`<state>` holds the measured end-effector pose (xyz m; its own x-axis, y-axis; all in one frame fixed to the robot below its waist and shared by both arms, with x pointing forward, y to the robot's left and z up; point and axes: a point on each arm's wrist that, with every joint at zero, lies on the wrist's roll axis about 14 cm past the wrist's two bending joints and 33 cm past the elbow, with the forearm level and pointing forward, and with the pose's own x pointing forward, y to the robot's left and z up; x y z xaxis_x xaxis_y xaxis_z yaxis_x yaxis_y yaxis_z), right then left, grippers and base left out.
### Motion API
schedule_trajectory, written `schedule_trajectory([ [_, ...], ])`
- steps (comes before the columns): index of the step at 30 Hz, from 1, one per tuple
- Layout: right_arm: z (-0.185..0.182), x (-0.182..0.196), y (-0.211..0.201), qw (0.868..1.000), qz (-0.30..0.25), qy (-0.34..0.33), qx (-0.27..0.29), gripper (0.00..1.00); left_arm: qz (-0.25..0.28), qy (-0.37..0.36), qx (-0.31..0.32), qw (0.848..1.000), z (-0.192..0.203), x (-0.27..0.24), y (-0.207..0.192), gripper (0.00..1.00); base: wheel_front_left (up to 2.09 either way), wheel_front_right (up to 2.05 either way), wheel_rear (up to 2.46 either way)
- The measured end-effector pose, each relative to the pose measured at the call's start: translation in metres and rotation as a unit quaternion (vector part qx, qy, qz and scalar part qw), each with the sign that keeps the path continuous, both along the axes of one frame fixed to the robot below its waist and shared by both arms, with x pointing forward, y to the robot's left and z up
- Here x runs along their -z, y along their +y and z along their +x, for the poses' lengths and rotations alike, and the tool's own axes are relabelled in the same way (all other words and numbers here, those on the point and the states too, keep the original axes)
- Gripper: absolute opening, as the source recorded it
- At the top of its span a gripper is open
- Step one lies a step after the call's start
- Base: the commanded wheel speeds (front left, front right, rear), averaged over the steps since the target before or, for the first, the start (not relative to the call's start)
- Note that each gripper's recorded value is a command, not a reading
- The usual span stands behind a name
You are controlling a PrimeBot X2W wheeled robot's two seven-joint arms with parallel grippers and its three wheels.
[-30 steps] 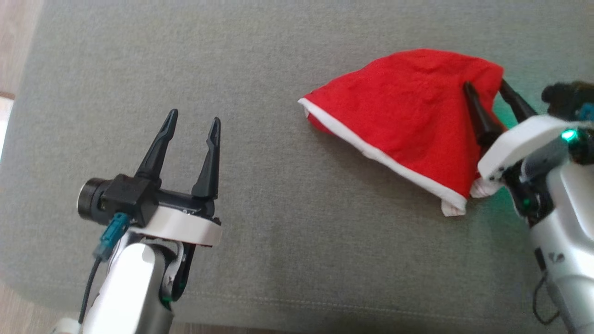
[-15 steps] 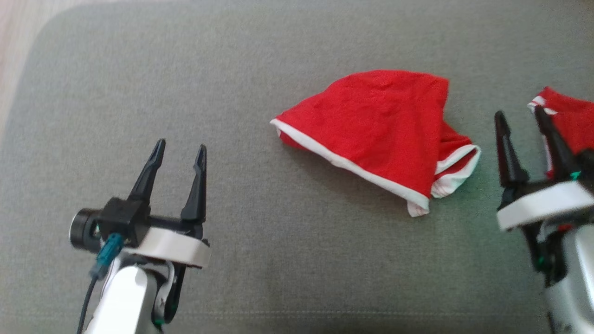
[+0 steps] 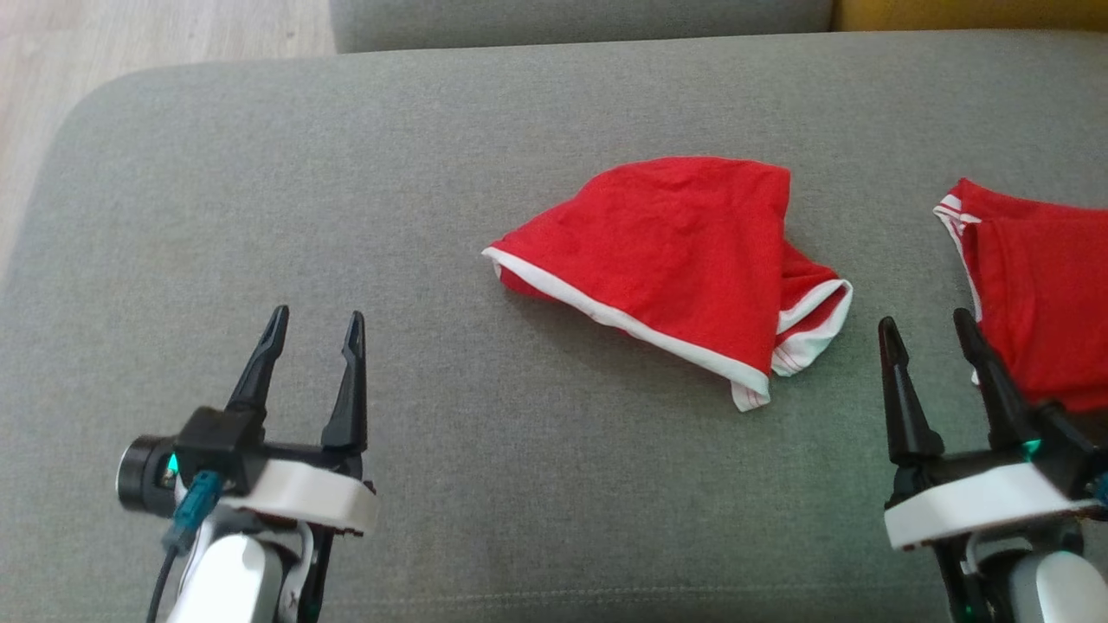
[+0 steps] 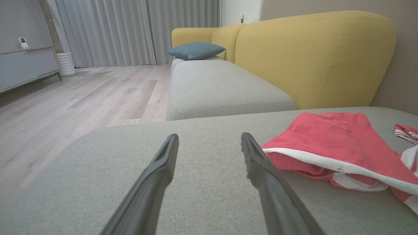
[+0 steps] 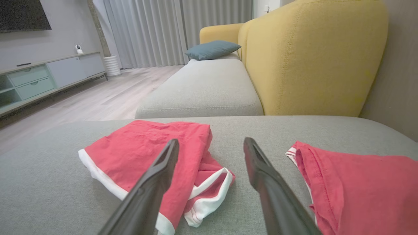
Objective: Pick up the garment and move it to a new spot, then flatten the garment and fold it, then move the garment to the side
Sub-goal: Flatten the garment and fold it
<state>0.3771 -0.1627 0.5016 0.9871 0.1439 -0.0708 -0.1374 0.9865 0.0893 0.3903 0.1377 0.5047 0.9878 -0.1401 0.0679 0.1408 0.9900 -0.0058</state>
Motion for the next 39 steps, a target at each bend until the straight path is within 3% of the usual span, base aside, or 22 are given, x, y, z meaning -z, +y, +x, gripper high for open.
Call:
schedule_trajectory([
  [17, -0.001, 0.004, 0.008, 1.000, 0.005, 0.018, -0.009, 1.00, 0.003, 0.005, -0.002, 1.000, -0.002, 0.003, 0.002, 1.00, 0.00, 0.00, 0.00],
  [24, -0.017, 0.054, 0.032, 0.993, 0.009, 0.110, -0.044, 1.00, 0.003, 0.011, -0.003, 1.000, 0.000, 0.008, 0.003, 1.00, 0.00, 0.00, 0.00],
  [29, -0.031, 0.100, 0.043, 0.981, 0.011, 0.184, -0.059, 1.00, 0.003, 0.016, 0.001, 1.000, 0.002, 0.011, 0.000, 1.00, 0.00, 0.00, 0.00],
  [39, -0.002, 0.123, 0.063, 0.976, 0.010, 0.201, -0.087, 1.00, 0.004, 0.018, -0.005, 1.000, 0.012, 0.014, 0.004, 1.00, 0.00, 0.00, 0.00],
])
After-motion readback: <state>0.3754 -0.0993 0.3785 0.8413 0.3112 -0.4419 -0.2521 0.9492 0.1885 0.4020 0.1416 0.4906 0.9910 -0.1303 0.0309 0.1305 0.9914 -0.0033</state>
